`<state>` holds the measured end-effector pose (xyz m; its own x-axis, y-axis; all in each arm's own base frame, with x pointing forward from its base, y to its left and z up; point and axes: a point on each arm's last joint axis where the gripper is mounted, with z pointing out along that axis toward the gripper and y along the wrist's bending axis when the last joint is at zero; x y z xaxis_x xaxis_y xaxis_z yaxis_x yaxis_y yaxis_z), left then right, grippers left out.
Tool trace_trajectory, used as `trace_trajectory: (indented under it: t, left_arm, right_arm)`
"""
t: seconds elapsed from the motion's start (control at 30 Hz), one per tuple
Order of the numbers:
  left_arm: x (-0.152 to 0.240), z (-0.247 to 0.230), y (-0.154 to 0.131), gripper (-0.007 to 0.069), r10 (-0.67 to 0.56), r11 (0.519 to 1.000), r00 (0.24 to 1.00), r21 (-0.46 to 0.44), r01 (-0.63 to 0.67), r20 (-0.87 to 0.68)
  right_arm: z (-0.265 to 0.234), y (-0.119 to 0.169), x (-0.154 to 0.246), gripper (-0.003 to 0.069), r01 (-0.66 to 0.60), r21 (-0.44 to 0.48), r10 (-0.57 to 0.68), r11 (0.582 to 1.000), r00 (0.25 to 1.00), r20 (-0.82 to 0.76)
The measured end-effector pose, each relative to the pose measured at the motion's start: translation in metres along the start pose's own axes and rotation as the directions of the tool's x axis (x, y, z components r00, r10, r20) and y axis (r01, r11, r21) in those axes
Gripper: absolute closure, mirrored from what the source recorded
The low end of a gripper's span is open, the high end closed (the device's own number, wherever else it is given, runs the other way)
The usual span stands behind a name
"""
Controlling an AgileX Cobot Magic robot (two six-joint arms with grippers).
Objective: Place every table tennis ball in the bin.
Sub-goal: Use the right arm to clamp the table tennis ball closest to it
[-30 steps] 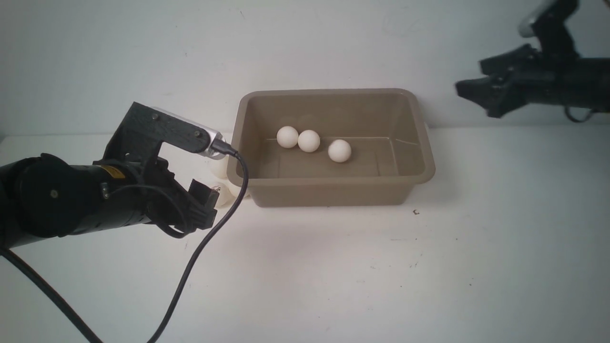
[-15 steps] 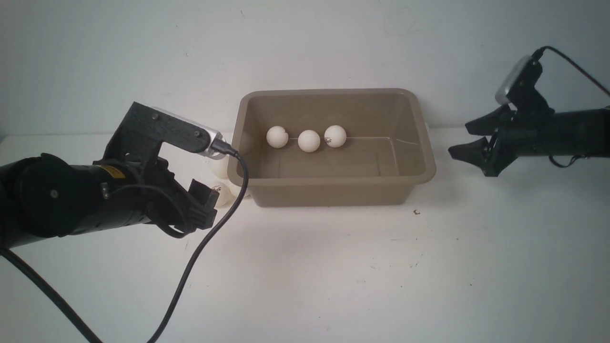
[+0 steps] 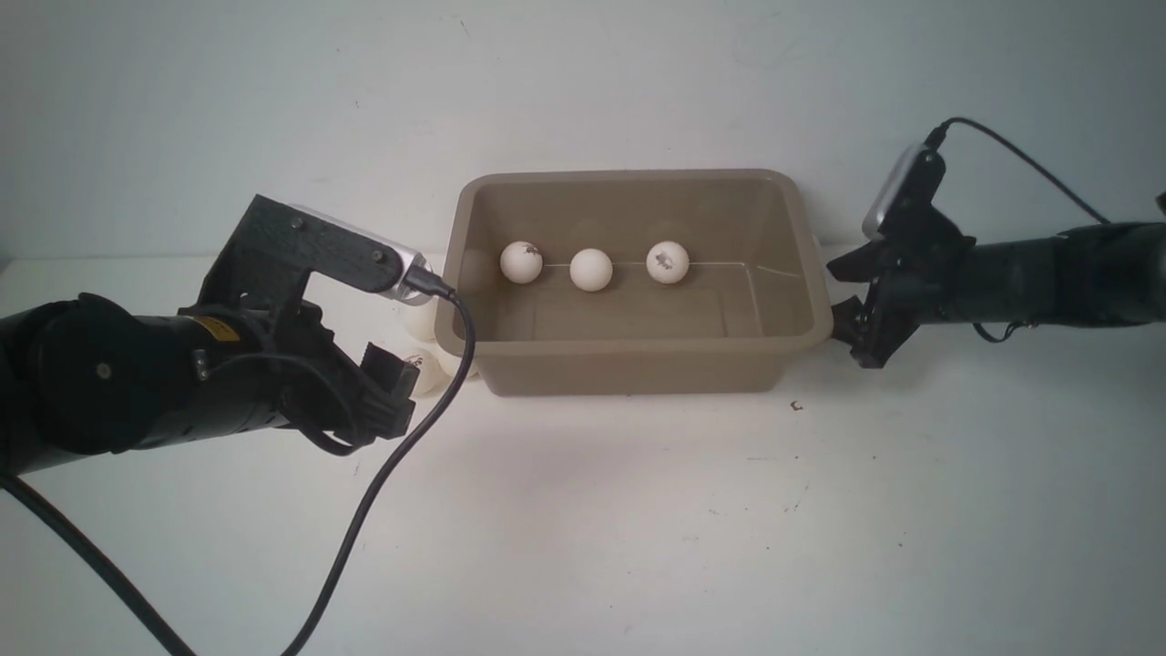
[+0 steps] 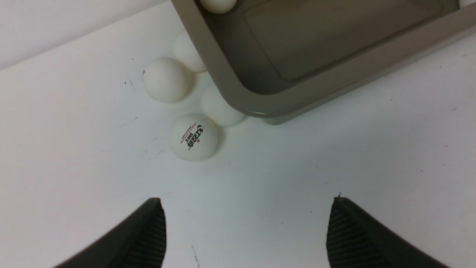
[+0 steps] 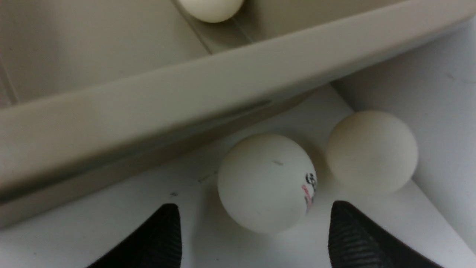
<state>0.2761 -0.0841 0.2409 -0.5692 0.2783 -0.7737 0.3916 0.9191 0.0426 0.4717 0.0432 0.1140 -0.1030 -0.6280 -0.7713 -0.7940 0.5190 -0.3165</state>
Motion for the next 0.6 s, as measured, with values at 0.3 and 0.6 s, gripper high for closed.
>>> trace_trajectory:
  t: [0.3, 0.6]
  left_arm:
    - [0.0, 0.0, 0.0, 0.0105, 0.0, 1.0, 1.0, 0.0, 0.0, 0.0]
    - [0.0, 0.0, 0.0, 0.0105, 0.0, 1.0, 1.0, 0.0, 0.0, 0.0]
  right_arm:
    - [0.007, 0.006, -0.007, 0.0176, 0.016, 0.006, -0.016, 1.0, 1.0, 0.003]
    - [0.014, 0.006, 0.001, 0.0176, -0.013, 0.025, 0.013, 1.0, 1.0, -0.002]
